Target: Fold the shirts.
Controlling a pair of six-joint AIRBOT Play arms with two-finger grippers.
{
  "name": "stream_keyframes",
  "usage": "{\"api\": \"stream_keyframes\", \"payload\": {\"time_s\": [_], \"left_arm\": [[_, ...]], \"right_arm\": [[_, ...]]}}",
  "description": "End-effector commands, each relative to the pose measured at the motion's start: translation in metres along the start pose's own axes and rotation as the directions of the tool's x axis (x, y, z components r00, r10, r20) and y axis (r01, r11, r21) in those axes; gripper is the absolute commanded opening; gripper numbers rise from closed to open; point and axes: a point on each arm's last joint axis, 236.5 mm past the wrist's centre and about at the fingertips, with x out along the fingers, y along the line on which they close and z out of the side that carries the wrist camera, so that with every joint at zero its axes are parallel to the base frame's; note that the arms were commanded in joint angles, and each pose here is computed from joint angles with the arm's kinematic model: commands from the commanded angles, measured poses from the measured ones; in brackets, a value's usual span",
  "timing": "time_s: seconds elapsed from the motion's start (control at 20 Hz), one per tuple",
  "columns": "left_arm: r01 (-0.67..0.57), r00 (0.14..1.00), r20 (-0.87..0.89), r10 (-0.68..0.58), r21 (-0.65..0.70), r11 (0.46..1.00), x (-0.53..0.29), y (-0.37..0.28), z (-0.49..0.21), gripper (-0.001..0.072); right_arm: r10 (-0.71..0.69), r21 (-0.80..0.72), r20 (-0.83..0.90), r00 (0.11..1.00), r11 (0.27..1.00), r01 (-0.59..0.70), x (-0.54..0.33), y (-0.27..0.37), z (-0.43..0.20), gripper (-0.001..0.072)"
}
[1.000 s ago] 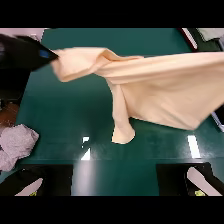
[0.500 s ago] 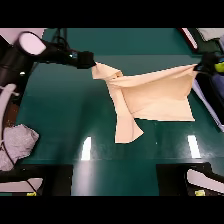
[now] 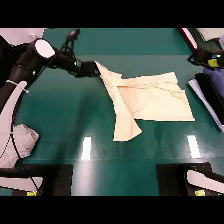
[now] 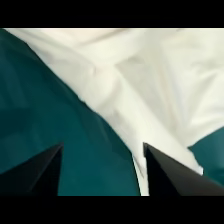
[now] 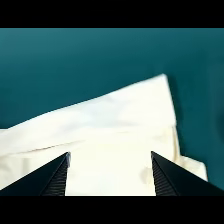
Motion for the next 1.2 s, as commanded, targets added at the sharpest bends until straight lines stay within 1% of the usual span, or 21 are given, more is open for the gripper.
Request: {"api": "stream_keyframes", "payload": {"time_s": [0.0,0.2,0.35,0.5,0.6,0.8,1.0,1.15], "left_arm": [[0.007,0.973,-0.229,0.001,0.036,0.999,0.021,-0.011,-0.077,0.0504],[0.037,0.926,-0.378,-0.006,0.074,0.997,0.067,-0.050,-0.172,0.0504],[0.019,0.910,-0.415,0.004,0.051,0.999,0.086,-0.061,-0.209,0.0503],[-0.010,0.913,-0.408,0.008,-0.003,1.000,0.094,-0.055,-0.218,0.0503],[0.001,0.916,-0.401,-0.013,-0.029,1.000,0.096,-0.059,-0.218,0.0503],[0.028,0.935,-0.353,-0.027,-0.001,1.000,0.106,-0.077,-0.216,0.0502],[-0.011,0.917,-0.398,-0.011,-0.052,0.999,0.118,-0.074,-0.233,0.0503],[-0.007,0.923,-0.384,-0.016,-0.058,0.998,0.120,-0.075,-0.230,0.0503]], "right_arm": [[-0.017,0.004,0.025,1.000,1.000,0.017,-0.025,-0.006,0.004,0.0577],[-0.006,-0.010,0.013,1.000,1.000,0.006,-0.038,0.003,-0.002,0.0577],[0.011,-0.028,-0.031,0.999,1.000,-0.012,-0.036,0.013,-0.013,0.0577],[0.030,-0.049,-0.050,0.998,0.998,-0.032,-0.034,0.025,-0.018,0.0577],[0.039,-0.060,-0.056,0.998,0.997,-0.043,-0.032,0.032,-0.020,0.0577],[0.042,-0.063,-0.059,0.997,0.997,-0.046,-0.032,0.034,-0.021,0.0577],[0.041,-0.062,-0.087,0.995,0.997,-0.047,-0.033,0.033,-0.028,0.0577],[0.041,-0.063,-0.088,0.995,0.997,-0.047,-0.033,0.033,-0.028,0.0577]]}}
